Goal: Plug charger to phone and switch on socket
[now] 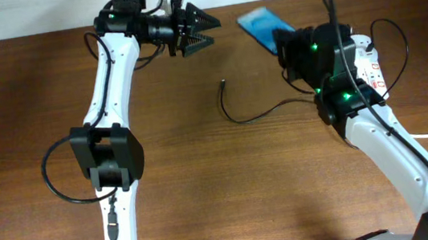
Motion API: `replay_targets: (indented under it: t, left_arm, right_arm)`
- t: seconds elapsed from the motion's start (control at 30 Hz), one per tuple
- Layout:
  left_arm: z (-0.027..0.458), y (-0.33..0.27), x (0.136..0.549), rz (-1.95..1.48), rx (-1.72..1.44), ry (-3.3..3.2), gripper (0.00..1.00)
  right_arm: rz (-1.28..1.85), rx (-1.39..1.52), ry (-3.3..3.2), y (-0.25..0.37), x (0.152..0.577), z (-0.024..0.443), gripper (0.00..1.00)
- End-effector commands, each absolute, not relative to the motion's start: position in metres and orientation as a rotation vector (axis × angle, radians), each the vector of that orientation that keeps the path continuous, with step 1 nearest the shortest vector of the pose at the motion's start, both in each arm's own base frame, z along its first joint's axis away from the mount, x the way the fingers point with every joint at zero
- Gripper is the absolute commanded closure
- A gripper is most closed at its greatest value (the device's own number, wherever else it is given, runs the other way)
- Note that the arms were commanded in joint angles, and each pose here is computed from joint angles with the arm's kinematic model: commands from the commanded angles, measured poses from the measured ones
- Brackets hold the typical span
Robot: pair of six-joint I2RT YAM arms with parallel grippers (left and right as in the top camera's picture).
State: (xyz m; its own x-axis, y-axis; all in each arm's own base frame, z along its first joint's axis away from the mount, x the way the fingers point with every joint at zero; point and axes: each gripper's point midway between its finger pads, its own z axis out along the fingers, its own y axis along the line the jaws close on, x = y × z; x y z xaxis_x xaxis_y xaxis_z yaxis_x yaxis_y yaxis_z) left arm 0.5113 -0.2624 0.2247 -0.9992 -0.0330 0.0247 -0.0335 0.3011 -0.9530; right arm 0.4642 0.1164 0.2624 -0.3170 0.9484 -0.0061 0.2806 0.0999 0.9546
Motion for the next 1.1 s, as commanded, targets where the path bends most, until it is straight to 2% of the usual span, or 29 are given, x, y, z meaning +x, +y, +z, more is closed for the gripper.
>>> replay_targets:
  t: [0.0,0.17,0.27,0.53,0.7,0.97,1.07]
  left_arm:
    - [0.239,-0.267,0.503,1.901,0.068,-2.419,0.37]
    - [0.25,-0.27,0.507,1.926,0.124,-2.343,0.37]
    - [0.261,-0.272,0.515,1.958,0.147,-2.312,0.34]
    - [0.271,-0.278,0.519,1.987,0.148,-2.286,0.33]
    - [0.271,-0.285,0.517,1.978,0.142,-2.284,0.41]
    - [0.267,-0.296,0.516,1.958,0.157,-2.314,0.46]
    - [0.267,-0.298,0.516,1.953,0.161,-2.315,0.57]
  right_arm:
    - [1.37,1.195,1.534,0.129,0.468,0.307,0.96]
    - [1.296,1.202,1.478,0.142,0.464,0.309,0.96]
    - [1.24,1.196,1.455,0.145,0.461,0.31,0.96]
    - [1.237,1.196,1.44,0.146,0.464,0.309,0.96]
    - [1.268,1.174,1.465,0.164,0.47,0.3,0.96]
    - [1.302,1.141,1.536,0.2,0.471,0.284,0.96]
    - [1.308,1.136,1.544,0.204,0.471,0.283,0.96]
